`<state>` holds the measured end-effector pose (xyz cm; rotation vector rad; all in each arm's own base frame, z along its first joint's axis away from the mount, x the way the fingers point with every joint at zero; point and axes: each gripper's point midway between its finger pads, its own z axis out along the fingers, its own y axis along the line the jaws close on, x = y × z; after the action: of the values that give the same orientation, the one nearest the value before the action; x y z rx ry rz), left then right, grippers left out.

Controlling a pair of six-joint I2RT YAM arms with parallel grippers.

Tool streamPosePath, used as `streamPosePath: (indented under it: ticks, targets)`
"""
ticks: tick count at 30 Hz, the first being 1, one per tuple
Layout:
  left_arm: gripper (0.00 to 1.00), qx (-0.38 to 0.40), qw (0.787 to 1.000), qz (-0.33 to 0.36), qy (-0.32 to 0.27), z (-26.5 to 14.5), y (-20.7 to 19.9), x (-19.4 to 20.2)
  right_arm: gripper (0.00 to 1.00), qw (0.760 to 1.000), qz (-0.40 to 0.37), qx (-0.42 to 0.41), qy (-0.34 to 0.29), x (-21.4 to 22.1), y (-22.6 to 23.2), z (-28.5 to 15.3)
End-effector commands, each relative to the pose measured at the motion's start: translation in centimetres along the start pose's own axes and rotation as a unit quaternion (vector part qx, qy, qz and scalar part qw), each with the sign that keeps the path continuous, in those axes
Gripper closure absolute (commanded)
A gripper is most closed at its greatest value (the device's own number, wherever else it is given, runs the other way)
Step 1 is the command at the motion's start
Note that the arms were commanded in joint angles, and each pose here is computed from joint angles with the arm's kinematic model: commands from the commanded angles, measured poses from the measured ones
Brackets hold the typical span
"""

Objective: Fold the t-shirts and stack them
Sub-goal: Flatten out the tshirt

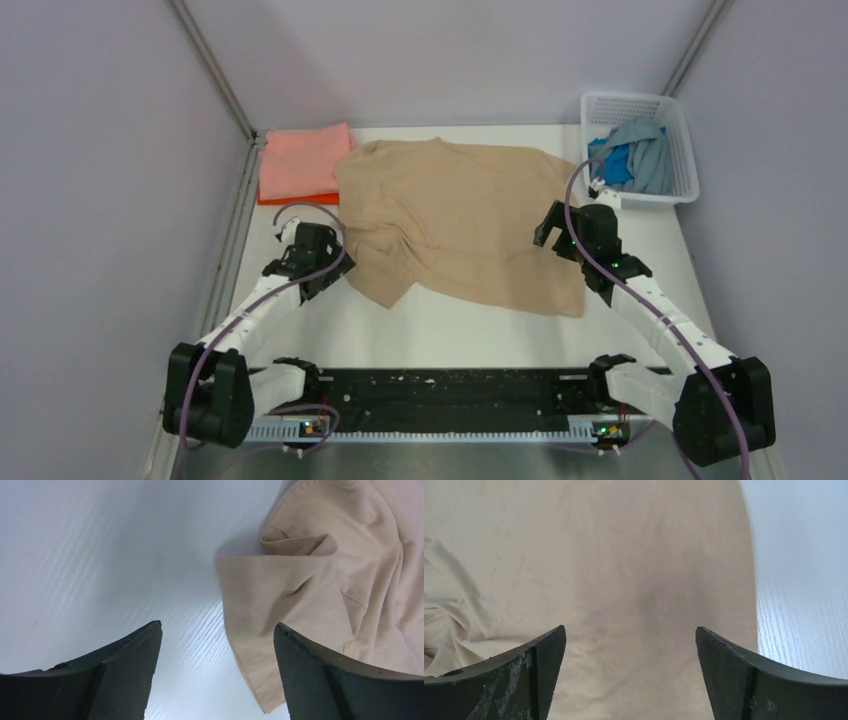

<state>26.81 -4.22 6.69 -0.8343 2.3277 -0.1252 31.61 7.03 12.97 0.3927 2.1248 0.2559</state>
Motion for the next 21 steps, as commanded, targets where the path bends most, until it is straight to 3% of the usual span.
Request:
streamPosePath:
  ticks: [1, 6, 10, 13, 19, 21]
  targets:
    - [0.17, 0.037, 0.999, 0.000, 0.010, 1.8, -2.6, -0.6, 0.01, 1.000, 0.009, -0.009, -0.009, -0.9, 0.6, 0.0]
    - [0.32, 0.017, 0.999, 0.007, 0.048, 3.9, -2.8, 0.5, 0.02, 1.000, 0.008, -0.003, -0.010, -0.9, 0.3, 0.0]
    - [0.33, 0.002, 0.997, 0.011, 0.071, 4.9, -2.4, 1.5, 0.02, 1.000, 0.009, 0.003, -0.012, -1.0, 0.1, 0.0]
    - [0.40, -0.016, 0.996, 0.009, 0.084, 6.0, -2.0, 2.1, 0.02, 1.000, 0.009, 0.005, -0.012, -1.0, 0.1, 0.1]
    - [0.68, -0.030, 0.994, 0.003, 0.103, 7.1, -1.9, 3.0, 0.02, 1.000, 0.012, 0.010, -0.015, -1.1, -0.1, 0.1]
    - [0.91, -0.043, 0.993, 0.003, 0.106, 7.2, -1.5, 3.1, 0.02, 1.000, 0.012, 0.011, -0.018, -1.3, 0.0, 0.2]
